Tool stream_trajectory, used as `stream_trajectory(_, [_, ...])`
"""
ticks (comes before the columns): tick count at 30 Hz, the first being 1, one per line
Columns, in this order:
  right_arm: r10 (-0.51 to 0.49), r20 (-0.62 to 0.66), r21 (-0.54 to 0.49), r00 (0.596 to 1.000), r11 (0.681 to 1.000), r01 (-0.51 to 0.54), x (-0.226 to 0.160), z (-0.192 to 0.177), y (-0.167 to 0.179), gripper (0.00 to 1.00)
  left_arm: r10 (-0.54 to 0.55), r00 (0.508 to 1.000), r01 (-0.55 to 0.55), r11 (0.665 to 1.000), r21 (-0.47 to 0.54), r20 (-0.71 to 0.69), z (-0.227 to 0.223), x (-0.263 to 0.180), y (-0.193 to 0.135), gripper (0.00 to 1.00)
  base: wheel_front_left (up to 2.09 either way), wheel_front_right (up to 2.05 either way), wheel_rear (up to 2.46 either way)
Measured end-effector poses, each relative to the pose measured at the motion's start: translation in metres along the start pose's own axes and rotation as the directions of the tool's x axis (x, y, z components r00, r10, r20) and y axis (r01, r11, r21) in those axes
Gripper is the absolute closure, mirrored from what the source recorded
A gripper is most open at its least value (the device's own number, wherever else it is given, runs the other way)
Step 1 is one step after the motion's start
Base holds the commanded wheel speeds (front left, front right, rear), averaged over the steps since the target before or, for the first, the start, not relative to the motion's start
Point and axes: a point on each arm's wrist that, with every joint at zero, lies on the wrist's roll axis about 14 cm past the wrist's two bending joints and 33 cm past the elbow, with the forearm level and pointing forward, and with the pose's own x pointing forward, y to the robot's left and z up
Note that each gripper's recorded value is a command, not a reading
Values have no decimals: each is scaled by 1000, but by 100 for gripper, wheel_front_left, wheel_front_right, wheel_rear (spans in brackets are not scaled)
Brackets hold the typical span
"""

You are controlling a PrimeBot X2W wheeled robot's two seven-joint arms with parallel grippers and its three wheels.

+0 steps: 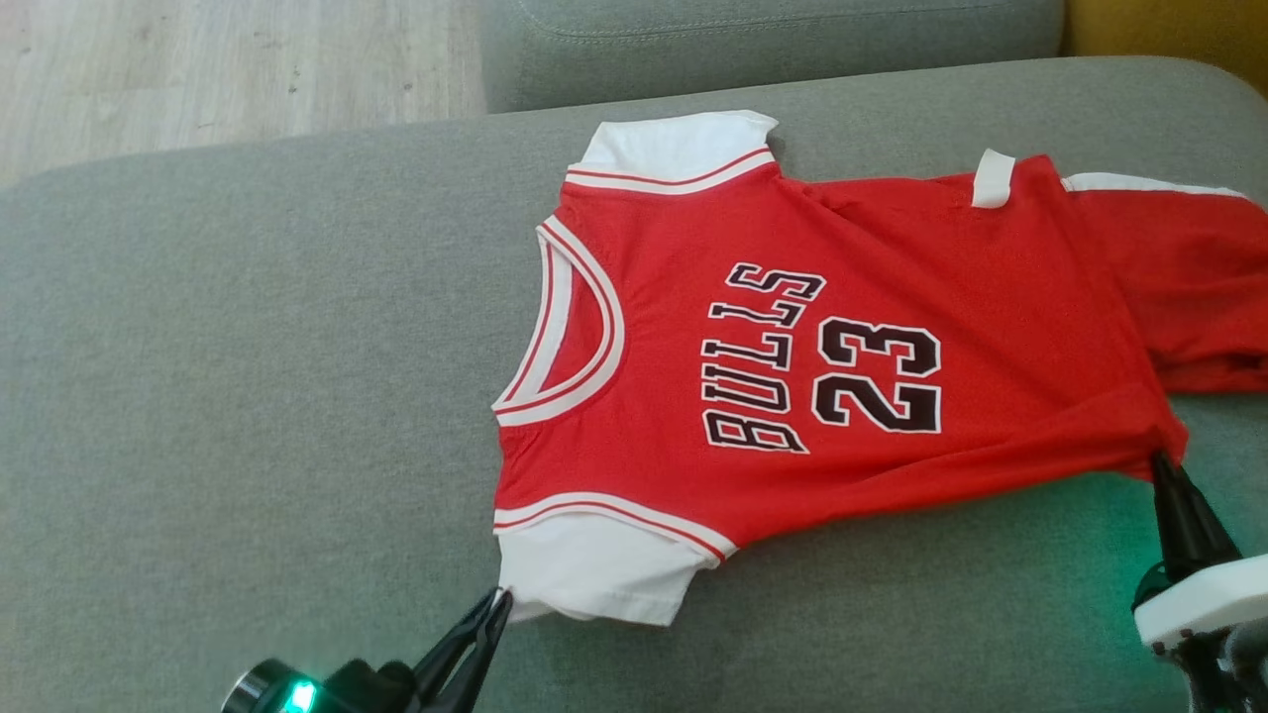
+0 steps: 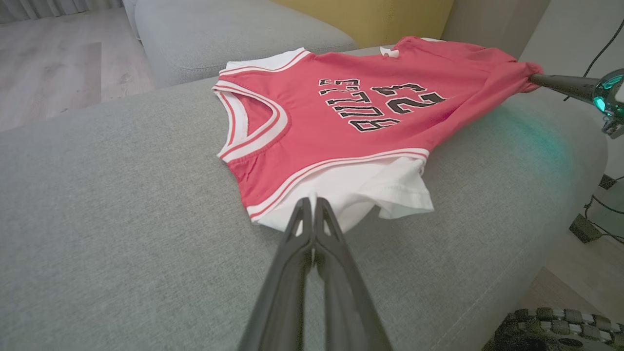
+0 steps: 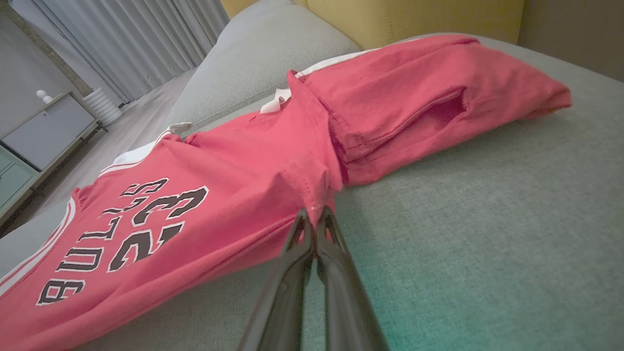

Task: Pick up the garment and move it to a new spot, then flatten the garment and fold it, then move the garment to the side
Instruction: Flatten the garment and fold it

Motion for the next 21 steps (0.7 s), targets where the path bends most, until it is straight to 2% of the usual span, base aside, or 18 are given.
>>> stream_trajectory(13, [-25,-5,30,1000,999,26,-2,-2,2,100,-30,999,29,999,25,14,7,13,2,100,0,0,0])
stream_trajectory(21, [-42,-31,33,999,999,43,12,-4,0,100,-43,989,23,990,139,142,60,56,29,100,0,0,0])
